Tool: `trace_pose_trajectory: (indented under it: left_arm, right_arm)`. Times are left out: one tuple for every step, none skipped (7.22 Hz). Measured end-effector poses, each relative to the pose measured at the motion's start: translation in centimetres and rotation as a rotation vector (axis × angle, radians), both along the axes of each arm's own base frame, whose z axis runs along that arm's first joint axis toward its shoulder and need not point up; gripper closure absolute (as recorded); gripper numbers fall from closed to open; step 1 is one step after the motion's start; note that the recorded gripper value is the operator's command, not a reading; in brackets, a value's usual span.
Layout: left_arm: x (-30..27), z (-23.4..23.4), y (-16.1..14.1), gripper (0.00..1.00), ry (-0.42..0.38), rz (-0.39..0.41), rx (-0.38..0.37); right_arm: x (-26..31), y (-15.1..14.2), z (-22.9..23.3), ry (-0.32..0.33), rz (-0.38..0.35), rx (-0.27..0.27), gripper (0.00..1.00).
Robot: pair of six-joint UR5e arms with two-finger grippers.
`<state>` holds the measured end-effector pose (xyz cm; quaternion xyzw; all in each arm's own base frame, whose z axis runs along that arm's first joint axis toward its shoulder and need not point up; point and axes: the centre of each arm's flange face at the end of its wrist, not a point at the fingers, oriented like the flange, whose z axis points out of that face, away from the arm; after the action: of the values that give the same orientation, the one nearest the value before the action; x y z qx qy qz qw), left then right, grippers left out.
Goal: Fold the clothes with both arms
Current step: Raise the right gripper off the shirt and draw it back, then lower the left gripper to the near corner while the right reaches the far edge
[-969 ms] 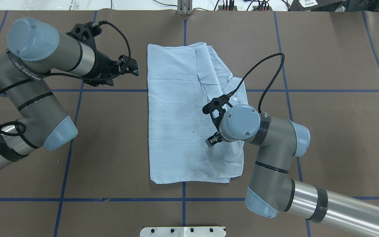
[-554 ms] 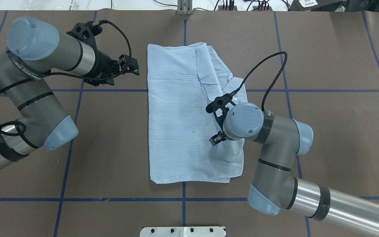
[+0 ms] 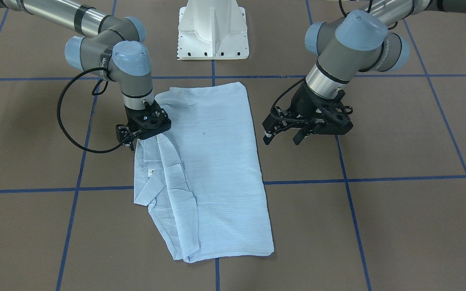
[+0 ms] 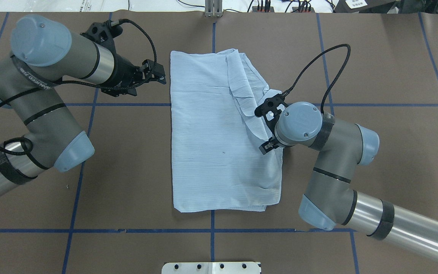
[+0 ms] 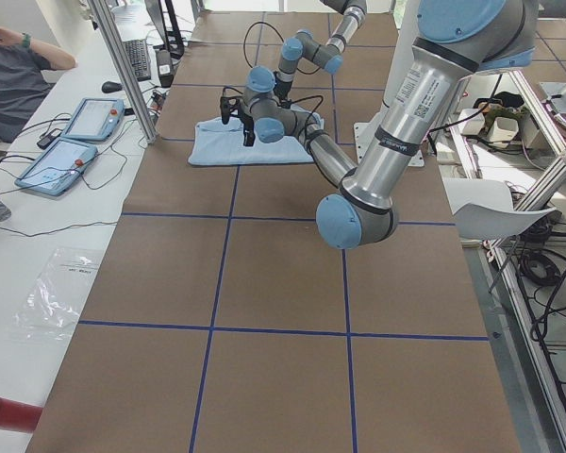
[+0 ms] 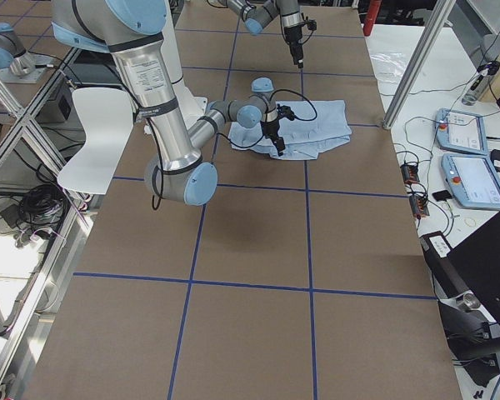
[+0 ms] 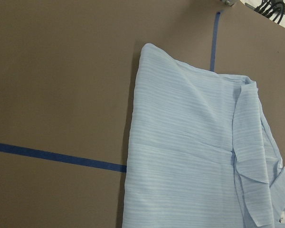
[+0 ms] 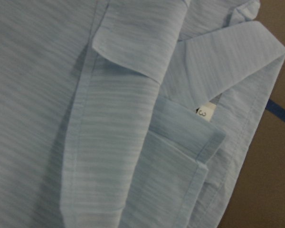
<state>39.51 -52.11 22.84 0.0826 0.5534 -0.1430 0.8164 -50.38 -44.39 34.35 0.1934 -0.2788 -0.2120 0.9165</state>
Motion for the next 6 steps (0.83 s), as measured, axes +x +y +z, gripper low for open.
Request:
trace_pose_trajectory:
  left_arm:
    - [0.1,-0.3,0.0,0.0,0.003,0.001,0.003]
    - [0.1,-0.7,0.0,0.0,0.007,0.0,0.007]
    - [0.0,-1.2,0.0,0.0,0.011,-0.001,0.011]
    - [-0.1,-1.4,-0.1,0.0,0.013,-0.003,0.014]
    - [-0.3,-1.4,-0.2,0.0,0.014,-0.006,0.014]
    - [-0.5,-1.4,-0.3,0.0,0.013,-0.008,0.013]
  right_arm:
    - [2.0,-1.5,1.3,0.013,-0.001,-0.007,0.0]
    - [4.5,-3.3,2.7,0.024,-0.001,-0.018,0.0]
    - [6.6,-4.7,3.7,0.025,0.001,-0.031,0.0]
    - [8.1,-5.7,3.6,0.01,0.004,-0.043,0.0]
    - [8.7,-6.4,2.7,-0.013,0.006,-0.045,0.0]
    - [8.8,-6.8,1.3,-0.035,0.006,-0.039,0.0]
